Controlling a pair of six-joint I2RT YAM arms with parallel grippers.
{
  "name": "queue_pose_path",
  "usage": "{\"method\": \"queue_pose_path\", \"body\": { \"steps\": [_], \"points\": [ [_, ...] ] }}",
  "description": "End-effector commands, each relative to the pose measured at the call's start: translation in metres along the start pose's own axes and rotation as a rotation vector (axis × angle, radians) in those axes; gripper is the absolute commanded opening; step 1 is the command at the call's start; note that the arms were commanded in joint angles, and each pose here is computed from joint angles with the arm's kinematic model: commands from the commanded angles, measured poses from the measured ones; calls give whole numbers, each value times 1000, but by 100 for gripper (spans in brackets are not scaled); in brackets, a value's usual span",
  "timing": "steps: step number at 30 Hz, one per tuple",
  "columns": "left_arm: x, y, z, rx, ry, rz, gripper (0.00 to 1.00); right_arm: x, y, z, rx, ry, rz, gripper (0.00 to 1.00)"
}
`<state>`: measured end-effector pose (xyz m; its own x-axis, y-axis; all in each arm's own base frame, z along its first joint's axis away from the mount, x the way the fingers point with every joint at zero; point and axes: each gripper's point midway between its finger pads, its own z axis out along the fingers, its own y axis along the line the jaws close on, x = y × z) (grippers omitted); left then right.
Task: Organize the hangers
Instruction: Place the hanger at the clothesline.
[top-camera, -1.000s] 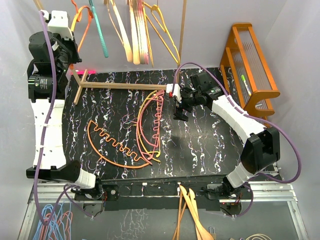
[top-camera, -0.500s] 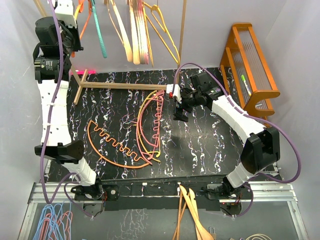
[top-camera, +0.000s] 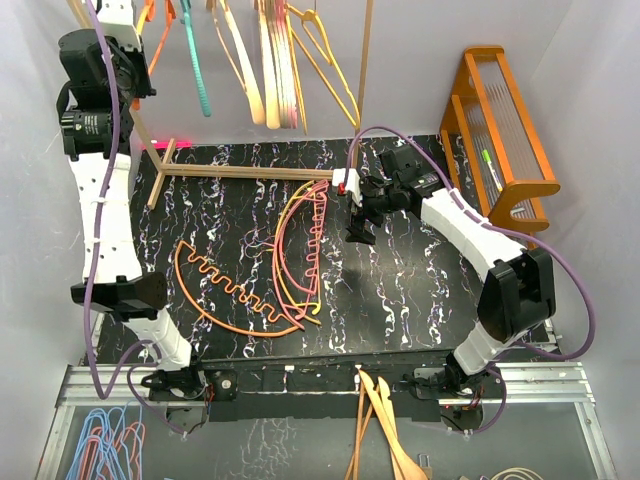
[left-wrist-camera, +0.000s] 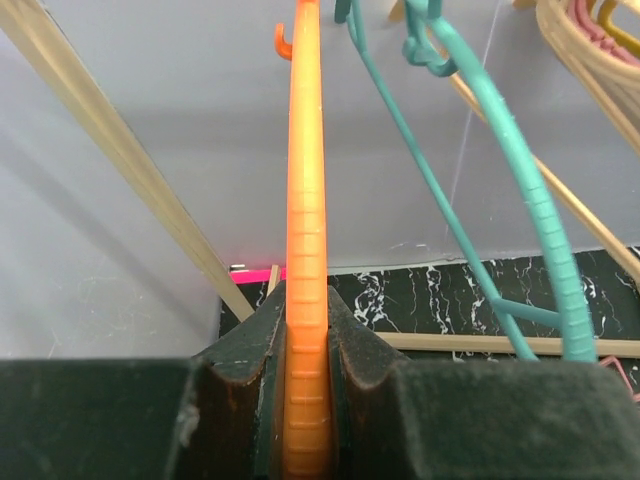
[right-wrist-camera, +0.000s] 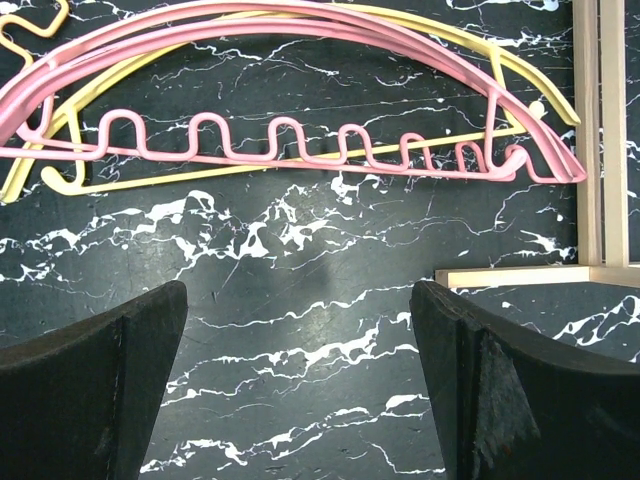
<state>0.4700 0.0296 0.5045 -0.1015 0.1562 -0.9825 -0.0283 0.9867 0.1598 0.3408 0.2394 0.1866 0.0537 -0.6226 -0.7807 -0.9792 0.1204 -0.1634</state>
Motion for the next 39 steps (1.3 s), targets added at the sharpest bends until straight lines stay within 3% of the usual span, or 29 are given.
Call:
{"method": "queue_pose_path", "body": {
  "steps": [1,10,15,29,30,31,34,35,36,39],
  "points": [
    [7,-3,13,42,7,-14,0,-28,-17,-7,34,-79,-33,98],
    [19,-27,24,171,32,-55,0,-28,-16,-6,23,-82,-27,98],
    [20,-62,18,300,40,-97,0,-28,-18,-4,24,-84,-24,98],
    [27,-162,18,460,83,-47,0,-27,-31,-1,74,-76,6,98],
    [30,-160,18,445,94,-54,12,-27,-35,-1,97,-74,32,98],
    [33,-154,18,406,106,-56,30,-28,-39,-2,119,-77,60,98],
    [34,-109,6,183,101,-54,71,-33,-44,-9,133,-138,149,98],
    [33,-92,-2,119,86,-75,92,-37,-42,-11,111,-169,182,98],
    [39,-77,-8,75,87,-109,97,-40,-36,-12,76,-194,196,98],
    [74,-44,-28,-13,130,-213,97,-49,1,-25,-148,-309,122,98]
  ]
}}
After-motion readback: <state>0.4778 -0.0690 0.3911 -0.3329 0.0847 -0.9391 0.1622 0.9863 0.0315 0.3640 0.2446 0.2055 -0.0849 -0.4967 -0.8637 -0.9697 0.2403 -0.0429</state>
